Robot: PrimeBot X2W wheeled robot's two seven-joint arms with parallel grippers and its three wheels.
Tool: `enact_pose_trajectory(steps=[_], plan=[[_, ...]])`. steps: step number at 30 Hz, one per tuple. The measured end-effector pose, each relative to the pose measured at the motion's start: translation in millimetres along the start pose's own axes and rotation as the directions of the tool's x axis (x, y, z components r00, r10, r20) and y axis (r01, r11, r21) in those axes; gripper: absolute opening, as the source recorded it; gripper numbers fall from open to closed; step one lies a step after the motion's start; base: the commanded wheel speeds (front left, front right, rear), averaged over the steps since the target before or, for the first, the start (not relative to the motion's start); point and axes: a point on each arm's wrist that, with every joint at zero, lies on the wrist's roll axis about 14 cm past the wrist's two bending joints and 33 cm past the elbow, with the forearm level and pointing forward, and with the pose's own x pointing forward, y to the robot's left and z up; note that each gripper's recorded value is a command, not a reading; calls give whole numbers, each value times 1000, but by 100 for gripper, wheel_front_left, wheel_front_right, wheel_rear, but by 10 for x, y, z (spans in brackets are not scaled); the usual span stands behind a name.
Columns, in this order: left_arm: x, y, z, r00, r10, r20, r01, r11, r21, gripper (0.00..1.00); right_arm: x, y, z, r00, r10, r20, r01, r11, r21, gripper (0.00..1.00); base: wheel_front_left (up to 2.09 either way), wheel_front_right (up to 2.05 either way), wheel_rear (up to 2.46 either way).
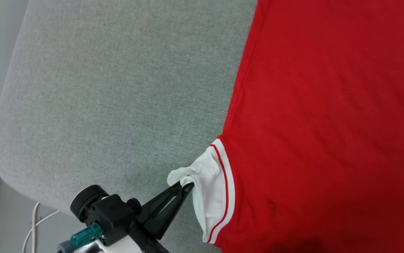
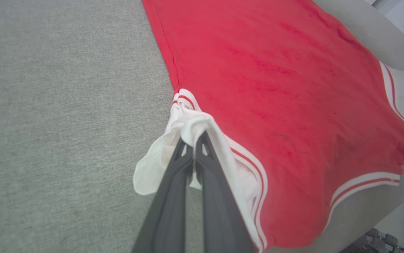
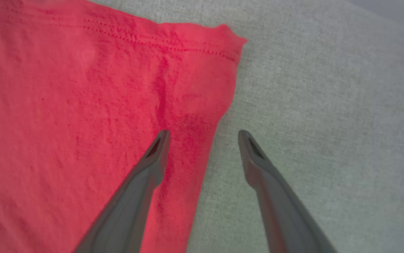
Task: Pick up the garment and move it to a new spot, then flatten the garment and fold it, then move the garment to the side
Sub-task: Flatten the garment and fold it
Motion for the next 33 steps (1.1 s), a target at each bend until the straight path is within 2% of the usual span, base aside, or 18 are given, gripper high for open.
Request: enact_pose_trajectory(steps=[6,13,15,16,24,33], plan=[[32,77,-46,999,33,-14,-34,999,-11,0,345,142,-1,998,29,-47,-28,999,16,100,0,0,0],[43,136,-93,998,53,-31,-53,999,-12,0,540,194,-72,996,38,-84,-36,999,23,100,0,0,0],[45,143,-100,998,53,-31,-53,999,-11,0,551,195,-90,995,39,-88,-37,999,26,11,0,0,0],[42,148,-106,998,54,-33,-55,998,-12,0,550,196,-100,995,39,-89,-37,999,26,0,0,0,0],[6,151,-35,998,57,-1,-57,998,1,0,429,208,-274,993,48,-107,-46,999,20,0,0,0,0],[-99,175,133,995,72,75,-72,997,-5,0,55,108,-678,993,52,-102,-49,998,32,0,0,0,0]])
